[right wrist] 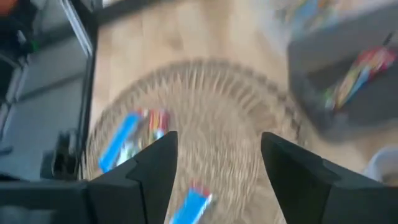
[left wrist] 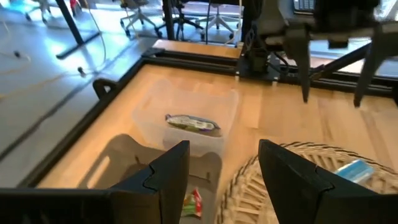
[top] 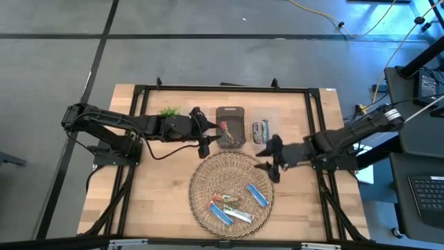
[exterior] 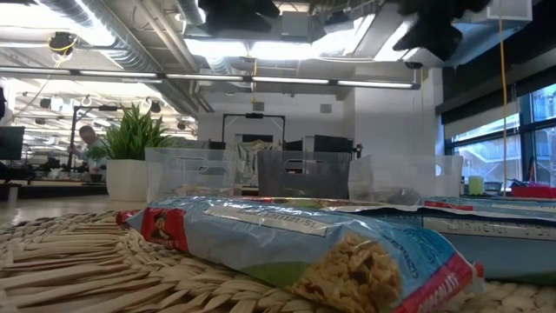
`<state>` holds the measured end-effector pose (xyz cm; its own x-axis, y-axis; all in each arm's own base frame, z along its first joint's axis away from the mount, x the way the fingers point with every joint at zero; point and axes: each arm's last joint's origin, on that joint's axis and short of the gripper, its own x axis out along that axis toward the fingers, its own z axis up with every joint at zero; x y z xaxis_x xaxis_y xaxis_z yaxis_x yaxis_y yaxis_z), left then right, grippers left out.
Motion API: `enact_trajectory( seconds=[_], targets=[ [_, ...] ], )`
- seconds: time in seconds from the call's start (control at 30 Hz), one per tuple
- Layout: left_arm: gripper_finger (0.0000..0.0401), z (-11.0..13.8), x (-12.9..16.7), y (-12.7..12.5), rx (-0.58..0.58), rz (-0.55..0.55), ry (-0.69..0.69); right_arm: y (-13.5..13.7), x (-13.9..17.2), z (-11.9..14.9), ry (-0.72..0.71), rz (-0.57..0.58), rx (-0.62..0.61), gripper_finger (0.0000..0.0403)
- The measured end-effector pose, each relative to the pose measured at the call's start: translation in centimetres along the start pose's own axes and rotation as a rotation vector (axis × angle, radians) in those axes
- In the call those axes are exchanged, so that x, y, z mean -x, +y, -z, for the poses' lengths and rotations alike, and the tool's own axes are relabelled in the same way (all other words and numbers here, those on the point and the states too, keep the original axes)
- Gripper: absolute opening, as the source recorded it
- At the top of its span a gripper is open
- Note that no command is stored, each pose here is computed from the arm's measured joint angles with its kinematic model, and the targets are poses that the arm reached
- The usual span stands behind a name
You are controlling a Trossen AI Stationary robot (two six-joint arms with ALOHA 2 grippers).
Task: Pick and place Granola Bars by type
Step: Put the red granola bar into the black bin
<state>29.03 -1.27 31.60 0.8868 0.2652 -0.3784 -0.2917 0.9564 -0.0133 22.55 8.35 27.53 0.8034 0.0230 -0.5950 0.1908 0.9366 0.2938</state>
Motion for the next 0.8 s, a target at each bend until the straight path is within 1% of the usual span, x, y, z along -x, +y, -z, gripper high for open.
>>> enact_trajectory(
  seconds=[0.17, 0.3, 0.4, 0.57, 0.63, 0.7, 0.8],
  targets=[
    [0.0185, 0.3, 0.0, 0.0, 0.073, -0.005, 0.028, 1.0, -1.6, 2.5, 0.155, 0.049, 0.006, 0.0233],
    [0.0185, 0.4, 0.0, 0.1, 0.079, -0.008, 0.04, 1.7, -3.4, 4.4, 0.267, 0.083, -0.036, 0.0233],
    [0.0185, 0.4, 0.0, 0.1, 0.079, -0.008, 0.041, 2.0, -5.0, 5.7, 0.356, 0.103, -0.097, 0.0233],
    [0.0185, 0.5, 0.0, 0.1, 0.076, -0.016, 0.046, 2.1, -7.3, 7.6, 0.5, 0.132, -0.232, 0.0233],
    [0.0185, 0.5, 0.0, 0.1, 0.074, -0.018, 0.053, 2.3, -7.9, 8.1, 0.533, 0.129, -0.267, 0.0233],
    [0.0185, 0.6, 0.0, 0.1, 0.077, -0.02, 0.06, 2.8, -8.3, 8.3, 0.547, 0.133, -0.26, 0.0233],
    [0.0185, 0.8, 0.0, 0.2, 0.103, -0.025, 0.075, 4.1, -8.7, 7.9, 0.541, 0.111, -0.241, 0.0233]
  ],
)
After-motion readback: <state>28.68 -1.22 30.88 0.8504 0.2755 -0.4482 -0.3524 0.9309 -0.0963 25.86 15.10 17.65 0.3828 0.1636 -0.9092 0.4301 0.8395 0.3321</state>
